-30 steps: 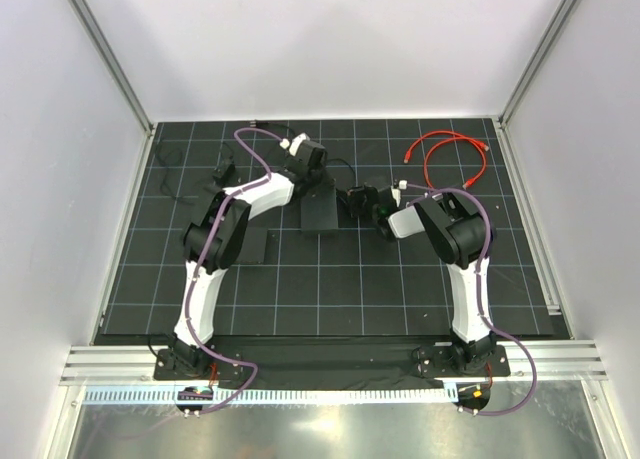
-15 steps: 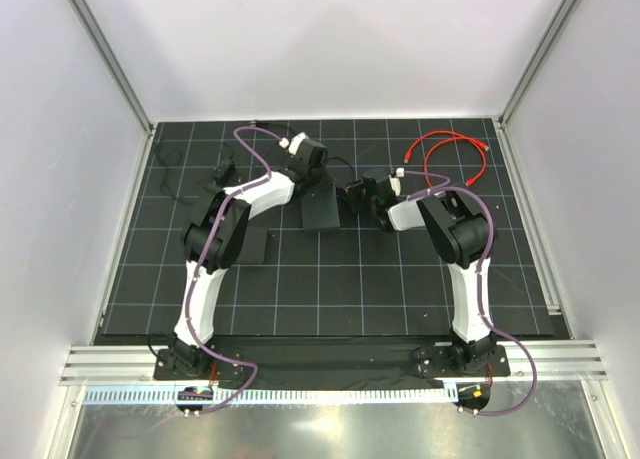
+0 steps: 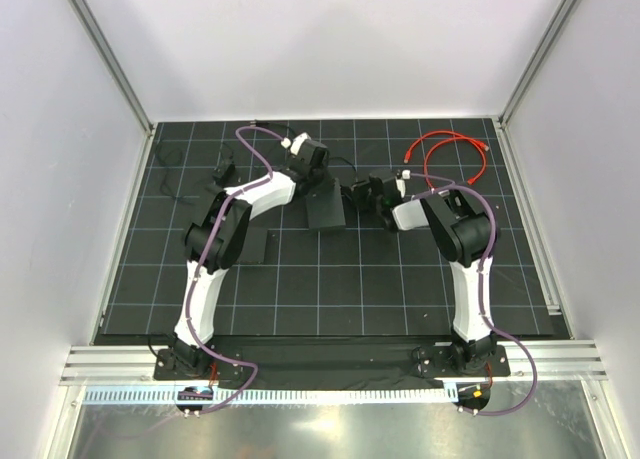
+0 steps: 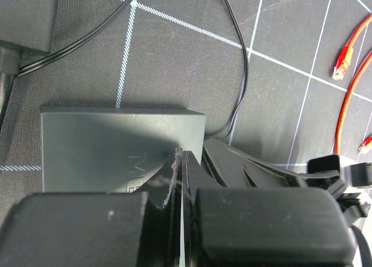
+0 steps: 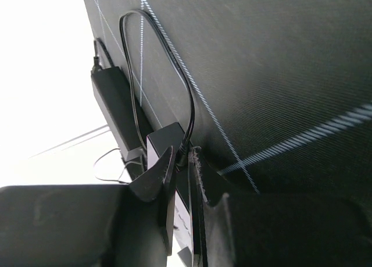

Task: Pull the plug from the switch port

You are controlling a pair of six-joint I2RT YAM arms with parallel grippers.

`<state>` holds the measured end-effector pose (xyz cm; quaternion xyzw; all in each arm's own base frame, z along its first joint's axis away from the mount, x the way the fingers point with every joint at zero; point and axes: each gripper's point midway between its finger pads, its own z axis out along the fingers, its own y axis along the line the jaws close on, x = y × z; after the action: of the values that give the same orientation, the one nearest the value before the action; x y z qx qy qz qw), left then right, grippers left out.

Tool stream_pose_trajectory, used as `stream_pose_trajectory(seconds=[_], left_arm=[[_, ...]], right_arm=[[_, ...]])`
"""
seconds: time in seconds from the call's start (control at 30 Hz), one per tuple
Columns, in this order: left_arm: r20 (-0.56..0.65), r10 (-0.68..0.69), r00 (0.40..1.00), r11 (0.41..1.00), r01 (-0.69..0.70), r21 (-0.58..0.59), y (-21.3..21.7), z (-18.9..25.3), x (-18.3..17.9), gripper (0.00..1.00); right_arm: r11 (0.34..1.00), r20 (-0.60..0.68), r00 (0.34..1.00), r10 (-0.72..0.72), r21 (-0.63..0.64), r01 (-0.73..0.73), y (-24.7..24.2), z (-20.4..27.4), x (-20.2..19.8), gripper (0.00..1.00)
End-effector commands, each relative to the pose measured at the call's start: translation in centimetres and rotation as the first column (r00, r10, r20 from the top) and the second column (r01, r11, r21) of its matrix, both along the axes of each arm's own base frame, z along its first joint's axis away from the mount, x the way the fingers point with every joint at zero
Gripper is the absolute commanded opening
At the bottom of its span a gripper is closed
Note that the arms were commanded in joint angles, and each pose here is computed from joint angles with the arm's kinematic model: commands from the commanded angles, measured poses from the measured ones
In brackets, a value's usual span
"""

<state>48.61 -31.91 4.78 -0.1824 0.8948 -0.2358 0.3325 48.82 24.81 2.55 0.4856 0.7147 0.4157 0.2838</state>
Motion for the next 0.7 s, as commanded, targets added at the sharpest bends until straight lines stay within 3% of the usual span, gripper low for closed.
stream_pose_trajectory(seconds=[0.0, 0.4, 0.6, 0.67], left_arm=[[-0.308, 0.016, 0.951, 0.963, 0.069, 0.262, 5.1, -10.2, -6.7, 0.0], [-0.32, 0.004, 0.947, 0.953, 0.093, 0.288, 5.1, -10.2, -6.8, 0.0], [-0.321, 0.004, 0.947, 0.957, 0.089, 0.275, 4.8, -10.2, -6.7, 0.0], [-0.303, -0.075, 0.95, 0.97, 0.14, 0.197, 3.1, -9.6, -6.5, 0.0]], right_arm=[[0.956, -0.086, 0.988, -0.131, -0.274, 0.103, -6.3, -3.5, 0.4, 0.01], [0.918, -0.055, 0.994, -0.097, -0.392, 0.068, -7.8, -1.9, 1.6, 0.01], [0.926, 0.078, 0.996, 0.044, -0.378, -0.011, -5.8, 1.1, 3.2, 0.01], [0.905, 0.157, 0.98, 0.123, -0.424, -0.046, -5.2, 3.3, 3.8, 0.01]])
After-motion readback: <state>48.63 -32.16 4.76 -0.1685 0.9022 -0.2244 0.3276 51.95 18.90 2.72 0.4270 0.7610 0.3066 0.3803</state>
